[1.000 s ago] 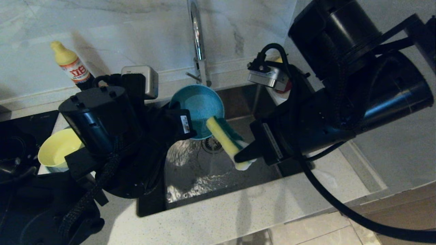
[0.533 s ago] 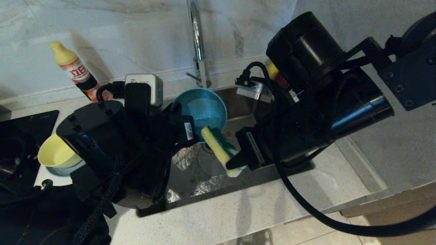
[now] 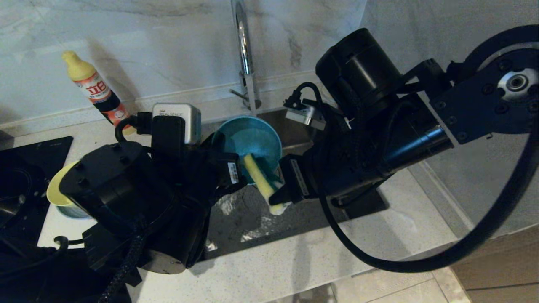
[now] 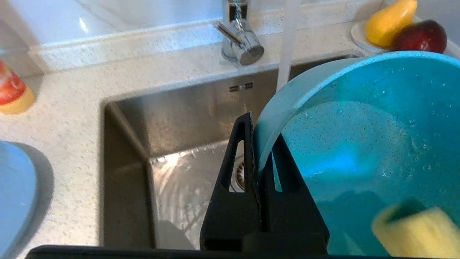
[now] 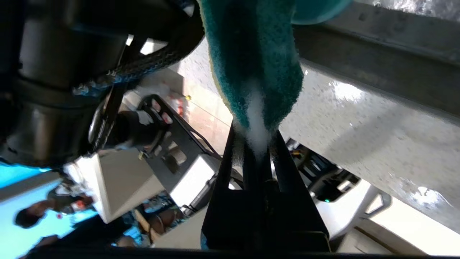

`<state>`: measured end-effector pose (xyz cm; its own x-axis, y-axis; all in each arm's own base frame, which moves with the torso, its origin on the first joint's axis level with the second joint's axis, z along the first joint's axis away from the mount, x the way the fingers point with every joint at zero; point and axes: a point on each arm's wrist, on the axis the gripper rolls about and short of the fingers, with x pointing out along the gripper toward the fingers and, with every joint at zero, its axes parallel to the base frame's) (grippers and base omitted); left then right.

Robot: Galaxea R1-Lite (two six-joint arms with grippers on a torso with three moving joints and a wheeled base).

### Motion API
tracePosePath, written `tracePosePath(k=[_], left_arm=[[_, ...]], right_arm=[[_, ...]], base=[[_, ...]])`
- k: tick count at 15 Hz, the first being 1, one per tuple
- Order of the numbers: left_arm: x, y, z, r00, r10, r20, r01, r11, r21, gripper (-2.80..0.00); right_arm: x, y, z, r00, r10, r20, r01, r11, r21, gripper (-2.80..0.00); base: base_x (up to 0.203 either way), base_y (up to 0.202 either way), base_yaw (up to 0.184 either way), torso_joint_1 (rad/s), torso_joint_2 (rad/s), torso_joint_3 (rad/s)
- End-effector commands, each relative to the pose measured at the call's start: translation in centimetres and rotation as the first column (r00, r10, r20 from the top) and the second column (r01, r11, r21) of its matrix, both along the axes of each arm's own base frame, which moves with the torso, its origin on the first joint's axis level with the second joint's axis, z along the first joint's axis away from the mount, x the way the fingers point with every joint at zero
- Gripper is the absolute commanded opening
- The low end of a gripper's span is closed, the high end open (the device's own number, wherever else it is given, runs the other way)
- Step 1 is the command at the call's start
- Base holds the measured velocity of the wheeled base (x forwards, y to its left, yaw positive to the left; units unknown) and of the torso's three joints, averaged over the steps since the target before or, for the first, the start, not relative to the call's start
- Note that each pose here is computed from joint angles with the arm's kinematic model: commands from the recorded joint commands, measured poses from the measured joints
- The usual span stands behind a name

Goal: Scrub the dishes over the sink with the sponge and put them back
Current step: Wipe the bowl

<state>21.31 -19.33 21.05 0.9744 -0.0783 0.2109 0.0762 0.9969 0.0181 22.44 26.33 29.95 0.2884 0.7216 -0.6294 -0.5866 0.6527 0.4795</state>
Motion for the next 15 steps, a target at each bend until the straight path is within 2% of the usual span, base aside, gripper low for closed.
tracePosePath(k=[1, 6, 15], left_arm=[[-0.2, 0.2, 0.2, 1.000, 0.008, 0.028, -0.008, 1.000, -0.010, -2.80], [-0.6, 0.6, 0.4, 0.998, 0.021, 0.061, -0.021, 1.000, -0.005, -2.80], [-1.4, 0.2, -0.8, 0.997, 0.019, 0.072, -0.021, 0.999, 0.037, -2.80]], right_arm=[[0.6, 0.2, -0.6, 1.000, -0.005, -0.023, 0.005, 1.000, -0.008, -2.80], [0.9, 0.3, -1.0, 0.997, -0.019, -0.069, 0.020, 1.000, 0.006, -2.80], [1.0, 0.7, -0.8, 0.998, -0.002, -0.058, 0.005, 0.999, 0.040, -2.80]], base=[[0.000, 0.000, 0.000, 0.000, 0.00, 0.000], [0.000, 0.000, 0.000, 0.000, 0.00, 0.000], [0.000, 0.000, 0.000, 0.000, 0.00, 0.000]])
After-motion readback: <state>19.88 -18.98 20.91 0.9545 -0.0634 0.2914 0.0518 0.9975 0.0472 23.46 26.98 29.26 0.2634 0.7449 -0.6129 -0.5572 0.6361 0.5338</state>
